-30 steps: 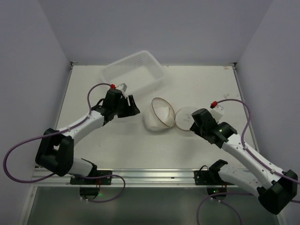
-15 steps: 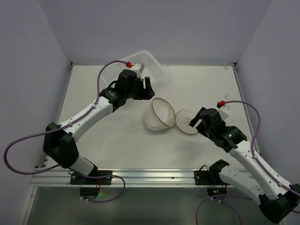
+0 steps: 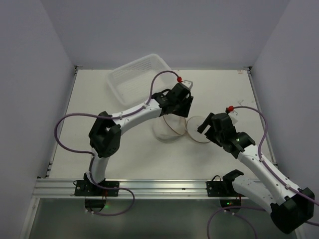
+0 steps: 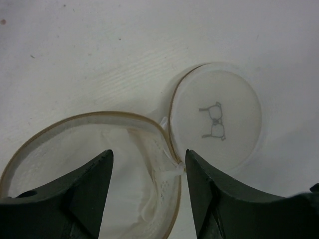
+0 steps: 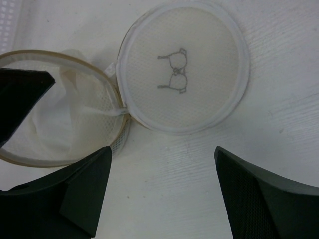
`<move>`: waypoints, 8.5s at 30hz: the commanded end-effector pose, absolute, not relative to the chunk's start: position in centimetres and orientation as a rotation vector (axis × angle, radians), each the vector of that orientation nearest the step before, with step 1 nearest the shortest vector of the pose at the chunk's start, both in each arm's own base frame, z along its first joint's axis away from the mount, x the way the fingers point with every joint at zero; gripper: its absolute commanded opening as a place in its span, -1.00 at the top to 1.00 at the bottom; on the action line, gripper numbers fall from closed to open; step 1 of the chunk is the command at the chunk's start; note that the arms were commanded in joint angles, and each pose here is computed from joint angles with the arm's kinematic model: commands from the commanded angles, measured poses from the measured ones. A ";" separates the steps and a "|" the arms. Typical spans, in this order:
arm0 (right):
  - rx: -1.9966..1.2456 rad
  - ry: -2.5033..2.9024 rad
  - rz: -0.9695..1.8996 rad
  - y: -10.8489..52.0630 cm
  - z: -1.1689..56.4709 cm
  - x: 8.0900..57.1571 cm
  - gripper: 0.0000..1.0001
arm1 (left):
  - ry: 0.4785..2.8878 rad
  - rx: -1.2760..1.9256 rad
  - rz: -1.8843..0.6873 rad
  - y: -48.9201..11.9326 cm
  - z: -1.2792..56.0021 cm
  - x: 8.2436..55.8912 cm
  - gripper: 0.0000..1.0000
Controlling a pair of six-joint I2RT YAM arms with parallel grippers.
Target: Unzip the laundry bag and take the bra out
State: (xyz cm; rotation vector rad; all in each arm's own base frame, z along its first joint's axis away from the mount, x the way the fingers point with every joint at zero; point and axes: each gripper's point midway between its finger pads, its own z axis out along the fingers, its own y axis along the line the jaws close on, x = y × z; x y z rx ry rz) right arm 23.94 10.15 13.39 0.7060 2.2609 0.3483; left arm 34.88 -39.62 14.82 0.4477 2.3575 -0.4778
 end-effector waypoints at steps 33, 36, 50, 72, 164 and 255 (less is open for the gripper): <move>0.438 2.308 0.645 16.3 12.5 27.6 -0.62 | 2.352 0.248 -0.012 -32.6 13.5 35.3 -0.08; 0.432 2.307 0.642 16.3 12.5 27.8 -0.61 | 2.371 0.252 0.005 -32.2 13.1 35.1 -0.08; 0.371 2.332 0.703 17.7 11.7 27.9 -0.61 | 2.483 0.277 0.033 -31.6 8.8 33.3 0.04; 0.383 2.465 0.637 18.9 5.6 30.2 -0.53 | 2.573 0.280 -0.012 -31.3 5.1 31.9 -0.17; 0.160 2.211 0.640 17.2 18.0 27.3 -0.73 | 1.893 0.101 -1.232 -34.6 31.4 34.0 1.00; 0.278 2.244 0.584 14.2 16.8 31.8 -0.75 | 2.027 -0.062 -0.489 -21.2 26.8 48.1 -0.78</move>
